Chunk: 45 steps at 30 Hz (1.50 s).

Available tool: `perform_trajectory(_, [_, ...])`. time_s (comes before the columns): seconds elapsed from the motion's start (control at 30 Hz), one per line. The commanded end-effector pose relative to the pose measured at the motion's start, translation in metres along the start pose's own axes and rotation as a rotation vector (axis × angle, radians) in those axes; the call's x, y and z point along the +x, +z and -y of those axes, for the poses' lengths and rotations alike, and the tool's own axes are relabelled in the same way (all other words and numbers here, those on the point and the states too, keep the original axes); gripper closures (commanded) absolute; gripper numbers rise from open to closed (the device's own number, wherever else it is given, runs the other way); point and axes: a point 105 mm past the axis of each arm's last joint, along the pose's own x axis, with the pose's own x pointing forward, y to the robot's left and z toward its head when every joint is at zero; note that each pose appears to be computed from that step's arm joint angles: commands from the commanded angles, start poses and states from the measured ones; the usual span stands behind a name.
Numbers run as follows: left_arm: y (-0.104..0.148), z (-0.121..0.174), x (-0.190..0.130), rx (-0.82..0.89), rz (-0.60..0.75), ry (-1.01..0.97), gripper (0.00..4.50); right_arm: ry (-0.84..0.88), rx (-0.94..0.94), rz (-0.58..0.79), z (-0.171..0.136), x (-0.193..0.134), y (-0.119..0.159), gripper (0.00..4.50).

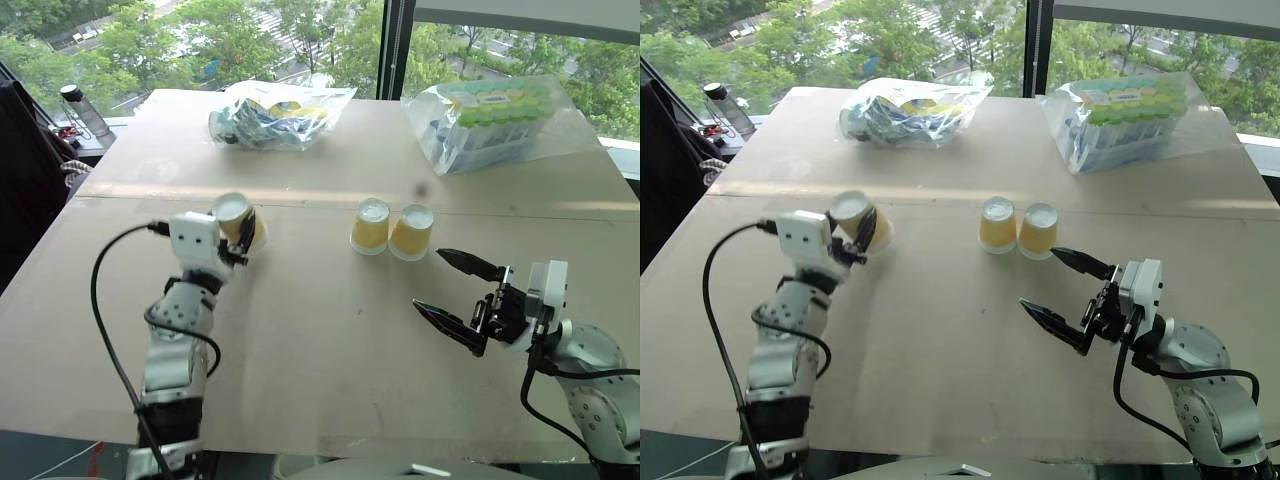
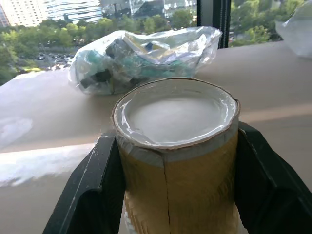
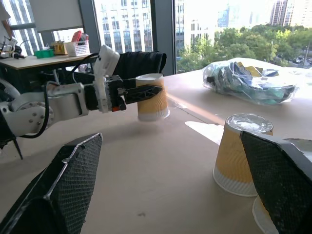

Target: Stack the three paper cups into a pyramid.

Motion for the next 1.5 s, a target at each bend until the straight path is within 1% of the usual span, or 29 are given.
perform_trajectory(0.03, [0.042,0.037,0.032,-0.125,0.089,-0.312,2.23,-0.055,-0.064,0.041,0.004,-0.009,0.014,0.0])
perform_trajectory(0.13, [0.076,0.062,0.061,-0.116,0.112,-0.545,2.23,-0.122,-0.067,0.056,0.008,-0.019,0.016,0.0])
perform_trajectory(0.27, [0.095,0.086,0.08,-0.039,0.116,-0.746,2.23,-0.204,-0.098,0.059,0.014,-0.031,0.017,0.0])
perform_trajectory(0.33, [0.1,0.096,0.089,-0.046,0.118,-0.823,2.23,-0.236,-0.123,0.05,0.014,-0.04,0.016,0.0])
perform_trajectory(0.4, [0.098,0.106,0.092,-0.046,0.11,-0.89,2.23,-0.266,-0.123,0.044,0.014,-0.046,0.015,0.0])
perform_trajectory(0.53, [0.088,0.13,0.095,-0.019,0.09,-1.006,2.23,-0.309,-0.128,0.03,0.006,-0.055,0.012,0.0])
perform_trajectory(0.7, [0.078,0.151,0.098,-0.029,0.087,-1.048,2.23,-0.334,-0.134,0.034,0.004,-0.055,0.013,0.0])
perform_trajectory(0.8, [0.075,0.158,0.099,-0.035,0.092,-1.052,2.23,-0.342,-0.136,0.043,0.002,-0.053,0.015,0.0])
perform_trajectory(1.3, [0.065,0.157,0.097,-0.027,0.072,-1.041,2.23,-0.353,-0.158,0.062,0.008,-0.048,0.022,0.0])
perform_trajectory(1.5, [0.06,0.149,0.095,-0.017,0.047,-1.024,2.23,-0.343,-0.162,0.067,0.011,-0.044,0.024,0.0])
